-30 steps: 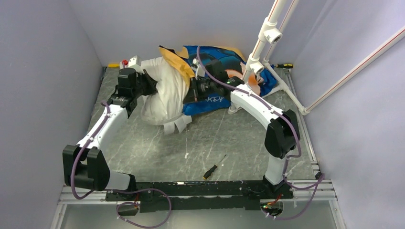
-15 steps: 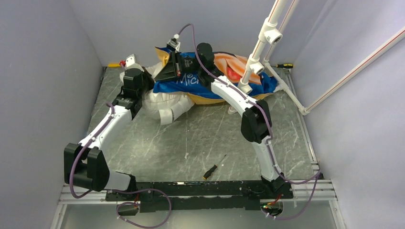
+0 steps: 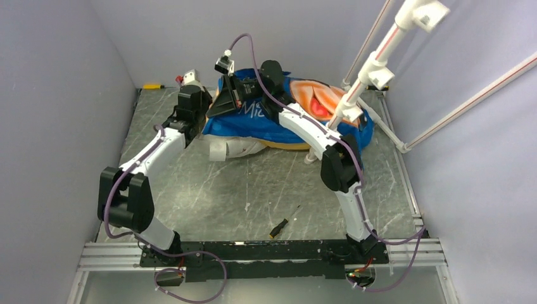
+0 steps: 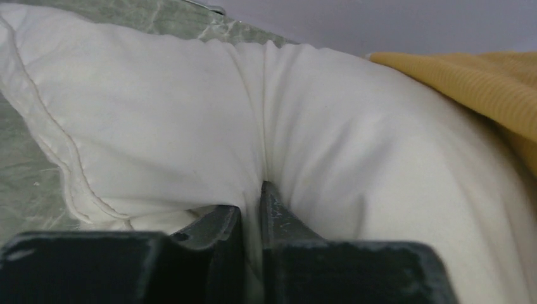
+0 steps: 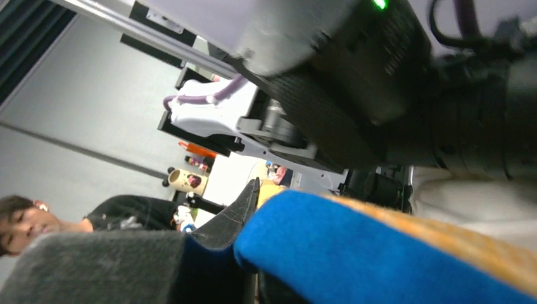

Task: Put the pillow into the pillowcase
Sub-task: Stuff the pillow into the pillowcase.

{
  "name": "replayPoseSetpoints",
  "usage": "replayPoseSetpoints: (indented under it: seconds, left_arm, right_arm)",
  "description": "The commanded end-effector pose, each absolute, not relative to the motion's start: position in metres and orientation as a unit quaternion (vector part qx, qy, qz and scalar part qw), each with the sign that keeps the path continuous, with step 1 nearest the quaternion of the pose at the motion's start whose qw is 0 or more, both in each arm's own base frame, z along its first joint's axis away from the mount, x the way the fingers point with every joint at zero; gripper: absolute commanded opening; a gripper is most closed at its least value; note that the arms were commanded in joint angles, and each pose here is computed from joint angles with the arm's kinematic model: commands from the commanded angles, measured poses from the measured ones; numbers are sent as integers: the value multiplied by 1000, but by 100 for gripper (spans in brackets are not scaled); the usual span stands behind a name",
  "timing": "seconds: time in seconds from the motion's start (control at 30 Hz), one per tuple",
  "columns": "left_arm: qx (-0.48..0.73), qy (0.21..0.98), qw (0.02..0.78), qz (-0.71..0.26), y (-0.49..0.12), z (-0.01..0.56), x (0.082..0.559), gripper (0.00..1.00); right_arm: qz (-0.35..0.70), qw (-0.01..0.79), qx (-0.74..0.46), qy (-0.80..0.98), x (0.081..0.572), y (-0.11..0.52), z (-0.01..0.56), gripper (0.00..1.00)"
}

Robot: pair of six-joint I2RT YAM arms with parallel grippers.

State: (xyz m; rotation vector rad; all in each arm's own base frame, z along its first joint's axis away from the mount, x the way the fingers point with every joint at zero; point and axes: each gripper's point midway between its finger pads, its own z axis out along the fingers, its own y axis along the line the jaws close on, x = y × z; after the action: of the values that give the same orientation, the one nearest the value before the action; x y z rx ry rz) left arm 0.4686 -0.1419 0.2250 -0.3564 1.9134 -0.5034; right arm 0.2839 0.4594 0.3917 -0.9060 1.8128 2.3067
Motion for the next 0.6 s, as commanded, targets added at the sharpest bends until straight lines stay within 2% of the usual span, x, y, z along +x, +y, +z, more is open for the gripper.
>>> replayPoseSetpoints:
  seconds: [0.0,0.07,0.1,0.17,0.27,0.37,0.43,0.57]
  left_arm:
    - [-3,843,479,-245,-195,240,419,31]
    - [-18,868,461,-184,-163,240,405,63]
    - [-32,878,451,-160,-146,243,396,75]
    - [-61,891,434,-121,-110,248,379,87]
    - [-95,902,406,-111,-70,256,354,95]
    - [-109,916,357,-146,-56,258,333,97]
    - [-109,926,310,-184,-62,251,317,98]
    - [-144,918,284,-237,-65,245,304,98]
  right_arm:
    - [747,183,-331,546,244,447,470,0]
    - [733,179,-304,581,265,444,447,0]
    - [731,173,-291,593,274,442,438,0]
    - [730,163,-264,609,292,437,421,0]
    - [722,144,-244,631,311,435,401,0]
    - [706,121,-257,649,324,435,393,0]
    - [705,96,-258,654,330,432,390,0]
    - [721,63,-246,645,331,423,386,0]
